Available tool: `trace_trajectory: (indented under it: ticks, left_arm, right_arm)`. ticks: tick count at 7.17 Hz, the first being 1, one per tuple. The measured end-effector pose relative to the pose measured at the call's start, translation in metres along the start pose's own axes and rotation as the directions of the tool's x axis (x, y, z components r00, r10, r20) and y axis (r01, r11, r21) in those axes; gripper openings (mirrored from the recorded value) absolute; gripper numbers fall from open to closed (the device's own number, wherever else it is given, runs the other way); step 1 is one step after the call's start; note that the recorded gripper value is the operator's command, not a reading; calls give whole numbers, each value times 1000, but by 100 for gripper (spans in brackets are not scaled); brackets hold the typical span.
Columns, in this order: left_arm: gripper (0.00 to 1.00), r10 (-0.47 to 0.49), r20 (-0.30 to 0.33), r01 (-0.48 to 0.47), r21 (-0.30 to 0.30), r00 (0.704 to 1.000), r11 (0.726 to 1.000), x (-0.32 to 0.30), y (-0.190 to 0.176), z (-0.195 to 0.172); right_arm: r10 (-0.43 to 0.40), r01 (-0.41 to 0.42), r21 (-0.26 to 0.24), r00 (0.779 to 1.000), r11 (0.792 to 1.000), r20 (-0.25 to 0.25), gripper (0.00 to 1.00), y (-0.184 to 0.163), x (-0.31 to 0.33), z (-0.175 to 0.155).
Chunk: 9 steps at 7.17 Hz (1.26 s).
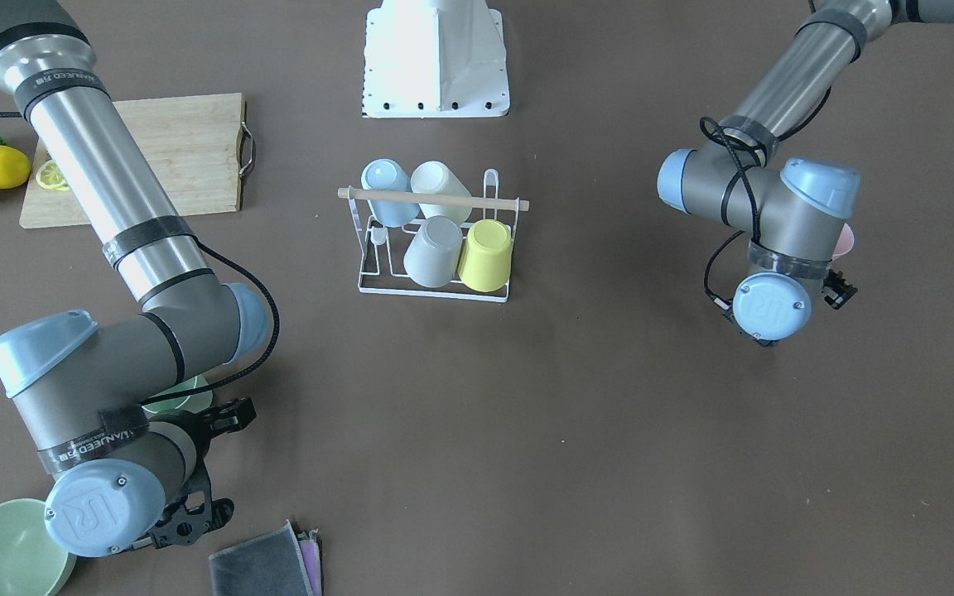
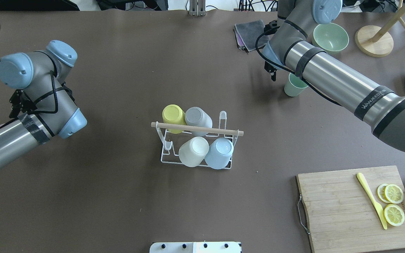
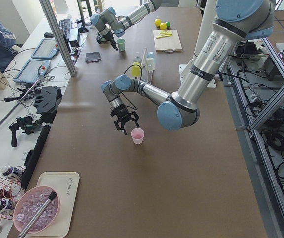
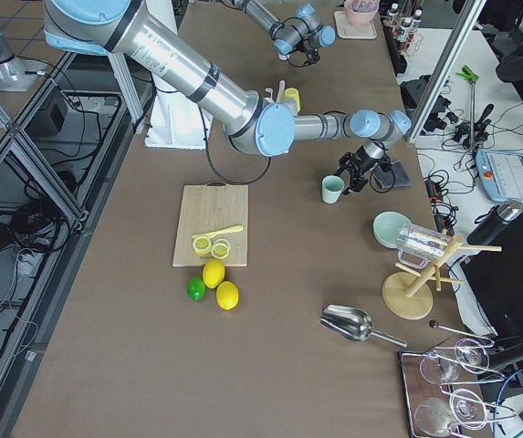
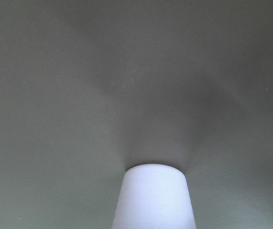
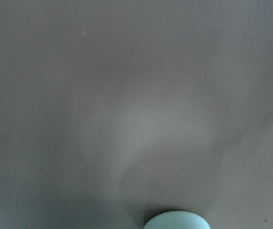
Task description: Place cup on cup holder
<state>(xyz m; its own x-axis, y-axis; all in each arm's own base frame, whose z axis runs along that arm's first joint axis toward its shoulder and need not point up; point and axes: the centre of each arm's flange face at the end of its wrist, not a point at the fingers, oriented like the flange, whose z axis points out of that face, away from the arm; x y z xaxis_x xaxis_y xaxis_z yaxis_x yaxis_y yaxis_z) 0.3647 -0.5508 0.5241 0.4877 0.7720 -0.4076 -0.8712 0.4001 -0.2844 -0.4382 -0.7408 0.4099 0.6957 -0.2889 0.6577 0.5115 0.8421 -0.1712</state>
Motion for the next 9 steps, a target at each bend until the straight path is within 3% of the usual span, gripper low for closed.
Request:
trace_trajectory:
  ticks: [5,6,7,9]
  left_arm:
    - [94,30,41,-24,-136,999,990,18,-8,25]
    - [86,35,40,-28,-159,999,987,21,-11,36]
    - [66,42,39,-34,-173,998,984,22,-12,44]
    - [36,80,55,-68,-195,995,979,20,-12,49]
  right_arm:
    - [-68,62,-78,995,995,-71,100,-13,10,1]
    - [-68,60,-97,994,993,-85,100,-14,15,4]
    - [-67,56,-113,993,992,-94,100,-14,18,7]
    - [-61,49,-135,994,990,-86,100,-15,16,13]
